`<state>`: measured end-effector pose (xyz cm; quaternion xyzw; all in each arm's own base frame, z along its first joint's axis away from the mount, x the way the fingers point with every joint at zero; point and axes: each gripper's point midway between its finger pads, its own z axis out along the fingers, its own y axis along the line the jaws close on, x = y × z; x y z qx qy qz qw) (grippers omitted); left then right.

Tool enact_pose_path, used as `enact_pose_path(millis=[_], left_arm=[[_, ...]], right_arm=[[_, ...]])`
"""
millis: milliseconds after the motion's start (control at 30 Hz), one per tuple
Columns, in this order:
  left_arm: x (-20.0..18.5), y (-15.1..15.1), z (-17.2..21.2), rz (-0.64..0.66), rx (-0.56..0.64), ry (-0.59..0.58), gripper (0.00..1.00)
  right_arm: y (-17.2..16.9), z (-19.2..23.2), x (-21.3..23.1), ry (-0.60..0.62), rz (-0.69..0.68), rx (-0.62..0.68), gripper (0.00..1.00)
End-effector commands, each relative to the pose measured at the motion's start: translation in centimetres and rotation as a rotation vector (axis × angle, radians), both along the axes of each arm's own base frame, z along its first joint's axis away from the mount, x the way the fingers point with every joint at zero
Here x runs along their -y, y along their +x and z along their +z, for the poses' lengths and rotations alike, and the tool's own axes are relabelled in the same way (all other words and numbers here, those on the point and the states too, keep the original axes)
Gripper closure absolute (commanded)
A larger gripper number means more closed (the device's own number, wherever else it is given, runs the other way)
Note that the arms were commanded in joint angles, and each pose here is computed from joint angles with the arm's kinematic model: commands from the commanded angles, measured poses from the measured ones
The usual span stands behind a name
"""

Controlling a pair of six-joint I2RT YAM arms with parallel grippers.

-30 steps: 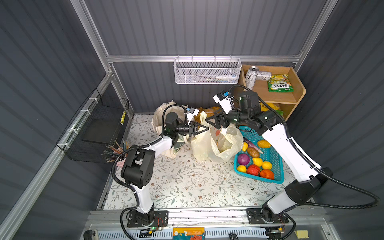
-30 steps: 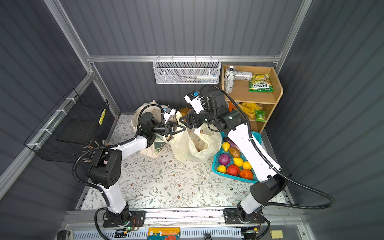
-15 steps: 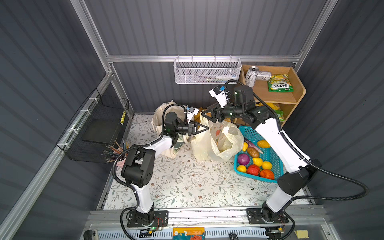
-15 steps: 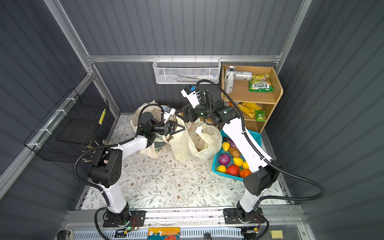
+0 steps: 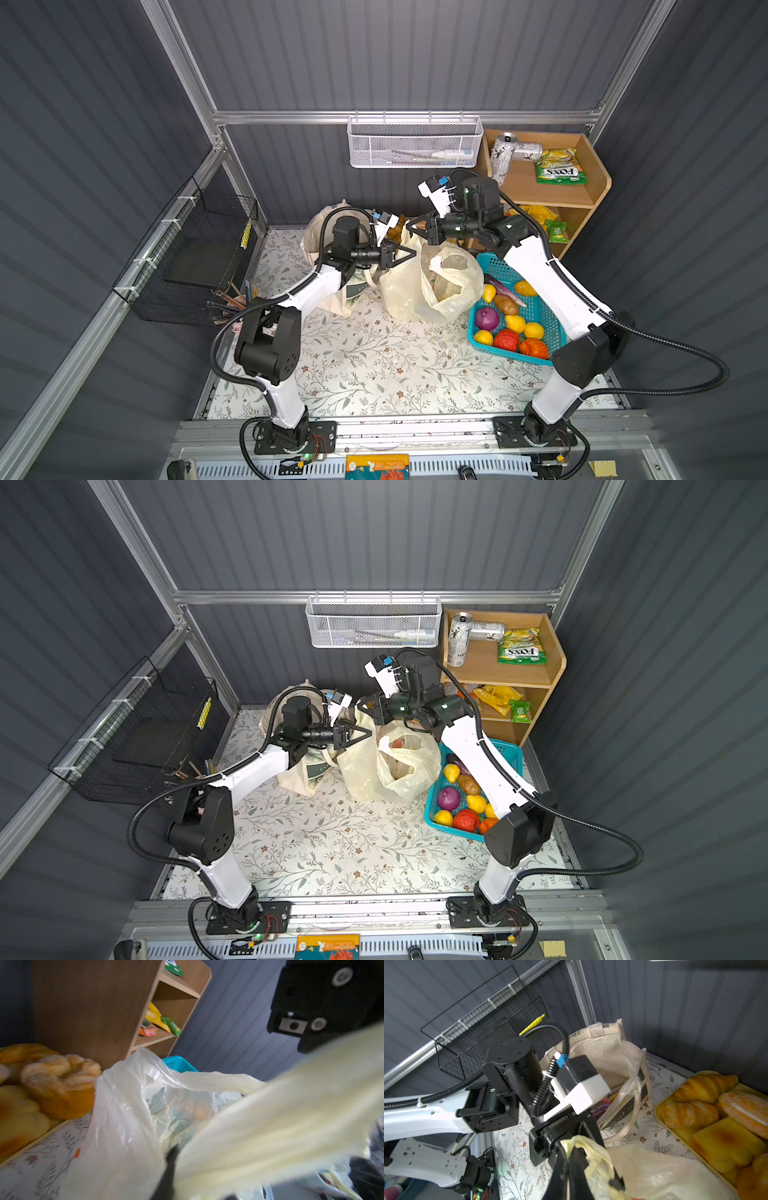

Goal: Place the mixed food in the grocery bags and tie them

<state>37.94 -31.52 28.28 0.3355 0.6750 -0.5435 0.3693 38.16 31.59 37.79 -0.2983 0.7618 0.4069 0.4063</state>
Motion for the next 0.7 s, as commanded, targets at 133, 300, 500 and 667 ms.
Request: enact_pose_path(millis=[133, 300, 500, 667], left_arm=[[-3.6, -0.8, -0.3, 0.217, 0.223, 0.157, 0.55], [-4.2, -2.8, 1.8, 0.271, 0.347, 0.154, 0.52], [-2.0, -3.6, 4.6, 0.286, 0.480, 0.170, 0.50], [-1.0, -2.7, 6.3, 0.300, 0.534, 0.148, 0.49]], right_arm=[[0.1, 2.8, 1.5, 0.116, -0.118, 0.022, 1.00], [-0.3, 3.0, 1.9, 0.119, -0.141, 0.012, 1.00], [-2.1, 3.4, 1.0, 0.098, -0.108, 0.024, 1.00], [-3.2, 3.2, 0.3, 0.075, -0.088, 0.035, 1.00]])
